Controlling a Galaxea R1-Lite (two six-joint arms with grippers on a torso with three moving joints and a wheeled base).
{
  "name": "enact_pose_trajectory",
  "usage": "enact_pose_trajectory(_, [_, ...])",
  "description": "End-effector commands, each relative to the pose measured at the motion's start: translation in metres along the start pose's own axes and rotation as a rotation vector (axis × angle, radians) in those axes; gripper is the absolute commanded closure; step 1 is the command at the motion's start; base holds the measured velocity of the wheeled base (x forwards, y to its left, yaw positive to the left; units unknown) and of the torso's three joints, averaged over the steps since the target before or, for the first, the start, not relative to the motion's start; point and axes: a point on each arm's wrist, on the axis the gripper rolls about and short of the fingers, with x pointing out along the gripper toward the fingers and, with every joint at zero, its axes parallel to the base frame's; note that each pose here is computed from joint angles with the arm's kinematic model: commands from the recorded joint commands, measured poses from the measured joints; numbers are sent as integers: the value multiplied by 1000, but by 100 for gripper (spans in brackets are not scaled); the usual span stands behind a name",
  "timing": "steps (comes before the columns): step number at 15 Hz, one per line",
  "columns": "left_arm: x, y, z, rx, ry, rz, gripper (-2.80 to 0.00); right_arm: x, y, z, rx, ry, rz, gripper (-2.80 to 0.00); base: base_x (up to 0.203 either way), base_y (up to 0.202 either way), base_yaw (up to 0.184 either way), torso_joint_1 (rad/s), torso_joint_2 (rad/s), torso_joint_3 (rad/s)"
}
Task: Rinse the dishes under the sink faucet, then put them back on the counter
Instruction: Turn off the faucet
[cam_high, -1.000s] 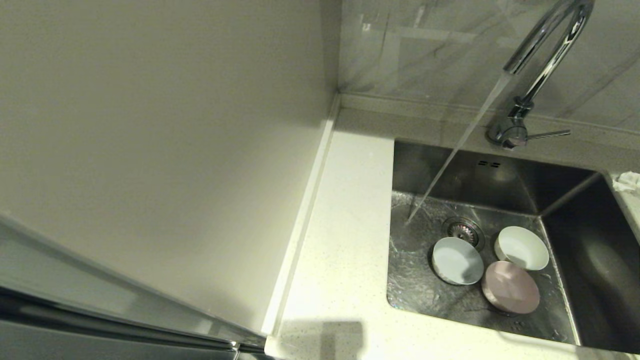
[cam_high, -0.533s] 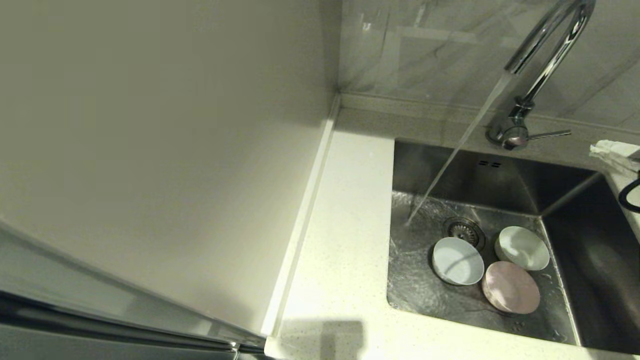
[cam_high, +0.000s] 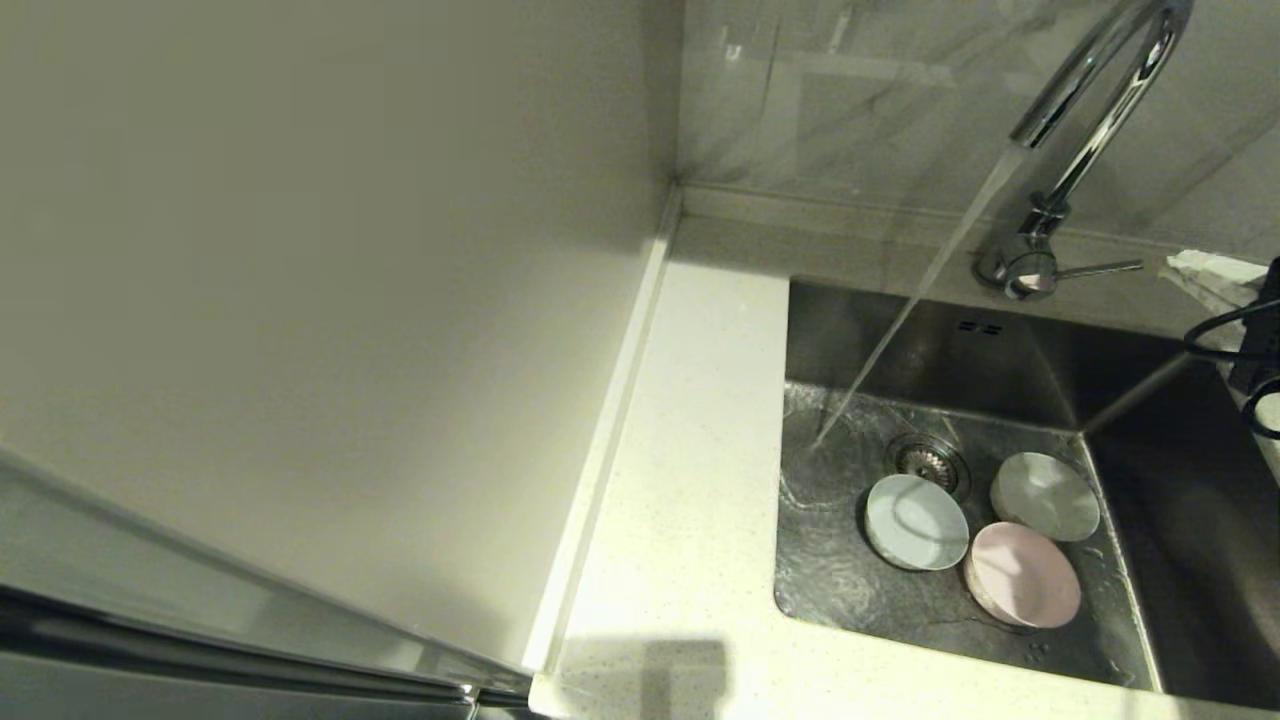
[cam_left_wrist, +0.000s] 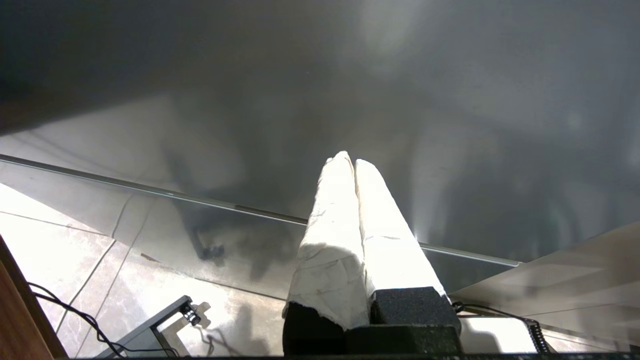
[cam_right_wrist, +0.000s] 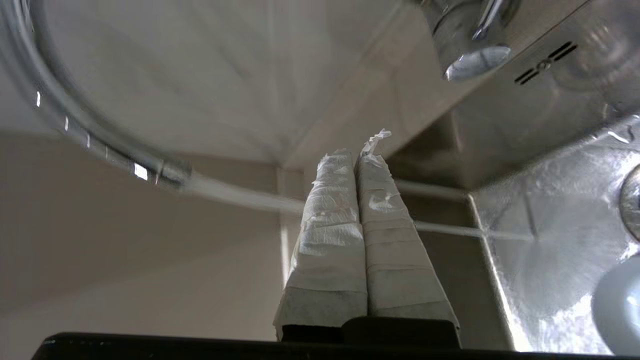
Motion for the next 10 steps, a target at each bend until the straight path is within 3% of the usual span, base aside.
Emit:
enact_pose_trajectory(1, [0, 0, 0, -1, -3, 0, 0, 10, -14, 3, 26, 0, -19, 0, 0, 0, 0, 0, 0, 0])
enact_pose_trajectory(6, [0, 0, 0, 1, -3, 2, 0, 31, -36, 5, 23, -6, -18, 0, 0, 0, 0, 0, 0, 0])
enact_pose_trajectory(10, [0, 0, 0, -1, -3, 1, 0, 45, -40, 10, 19, -13, -10, 0, 0, 0, 0, 0, 0, 0])
